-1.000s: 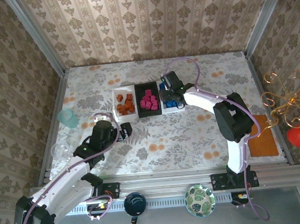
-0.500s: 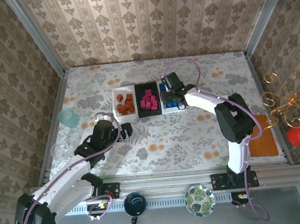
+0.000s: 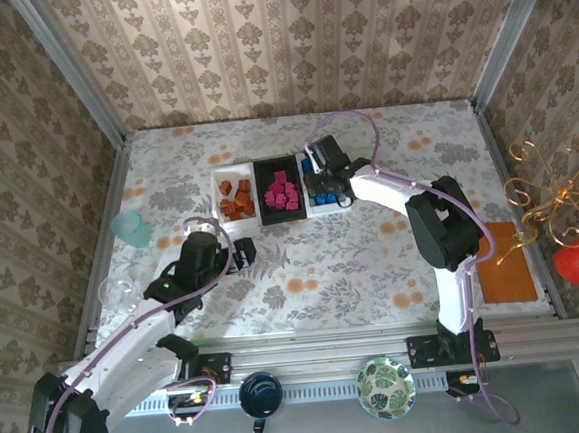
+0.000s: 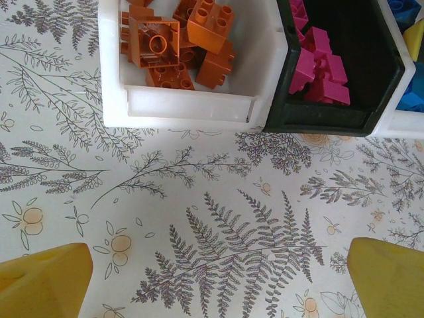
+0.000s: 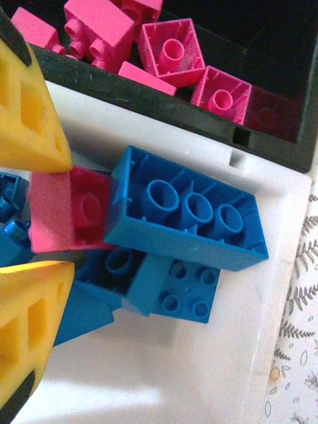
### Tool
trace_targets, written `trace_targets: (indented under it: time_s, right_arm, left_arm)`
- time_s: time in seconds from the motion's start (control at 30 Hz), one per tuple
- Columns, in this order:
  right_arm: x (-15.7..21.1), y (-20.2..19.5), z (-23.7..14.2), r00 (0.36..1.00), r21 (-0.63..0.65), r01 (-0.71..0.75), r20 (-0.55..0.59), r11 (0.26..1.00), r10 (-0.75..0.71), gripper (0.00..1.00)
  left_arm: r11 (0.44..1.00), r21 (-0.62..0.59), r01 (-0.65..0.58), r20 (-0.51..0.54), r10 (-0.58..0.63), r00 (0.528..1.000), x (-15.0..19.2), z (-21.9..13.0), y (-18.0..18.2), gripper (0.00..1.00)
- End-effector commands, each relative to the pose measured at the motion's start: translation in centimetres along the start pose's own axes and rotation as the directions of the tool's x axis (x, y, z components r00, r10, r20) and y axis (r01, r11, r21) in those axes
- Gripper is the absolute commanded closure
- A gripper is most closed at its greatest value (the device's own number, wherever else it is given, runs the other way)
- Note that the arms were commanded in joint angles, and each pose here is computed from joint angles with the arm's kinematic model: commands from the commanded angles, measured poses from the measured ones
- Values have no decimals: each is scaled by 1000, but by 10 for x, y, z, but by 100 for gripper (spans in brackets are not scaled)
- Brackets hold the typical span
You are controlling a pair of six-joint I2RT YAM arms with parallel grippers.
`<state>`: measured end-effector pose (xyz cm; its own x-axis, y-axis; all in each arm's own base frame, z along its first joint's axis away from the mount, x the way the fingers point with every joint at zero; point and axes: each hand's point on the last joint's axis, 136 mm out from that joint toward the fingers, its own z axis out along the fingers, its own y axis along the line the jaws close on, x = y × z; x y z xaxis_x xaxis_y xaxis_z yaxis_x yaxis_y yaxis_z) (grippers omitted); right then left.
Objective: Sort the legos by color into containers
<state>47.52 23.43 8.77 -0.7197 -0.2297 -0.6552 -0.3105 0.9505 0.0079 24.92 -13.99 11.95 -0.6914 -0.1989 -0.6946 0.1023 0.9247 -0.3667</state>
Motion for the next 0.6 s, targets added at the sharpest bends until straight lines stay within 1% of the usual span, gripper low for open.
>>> trace_targets:
  time_s: [0.0,0.07,0.1,0.13,0.33,0.57]
  right_arm:
    - [32,-2,15,995,-14,7,-95,1000,-9,63]
    - [31,-6,13,996,-8,-2,-86,1000,2,66]
    - [30,-9,11,997,-3,-9,-79,1000,9,71]
    - [29,-12,8,997,3,-13,-73,1000,13,72]
    - [19,-13,-5,999,-13,-21,-35,1000,21,74]
    - [-10,-4,-38,996,-74,-65,62,995,70,76]
  left_arm:
    - [1000,2,3,6,-3,1000,-5,-1,-1,0]
    - [1000,4,1,4,-1,1000,-6,0,-2,0]
    - [1000,4,-1,3,1,1000,-6,0,-2,0]
    - [1000,4,-2,4,2,1000,-6,0,-3,0]
    - [1000,9,5,4,-5,1000,-6,1,-3,0]
    - [1000,12,3,2,-3,1000,-6,2,-4,0]
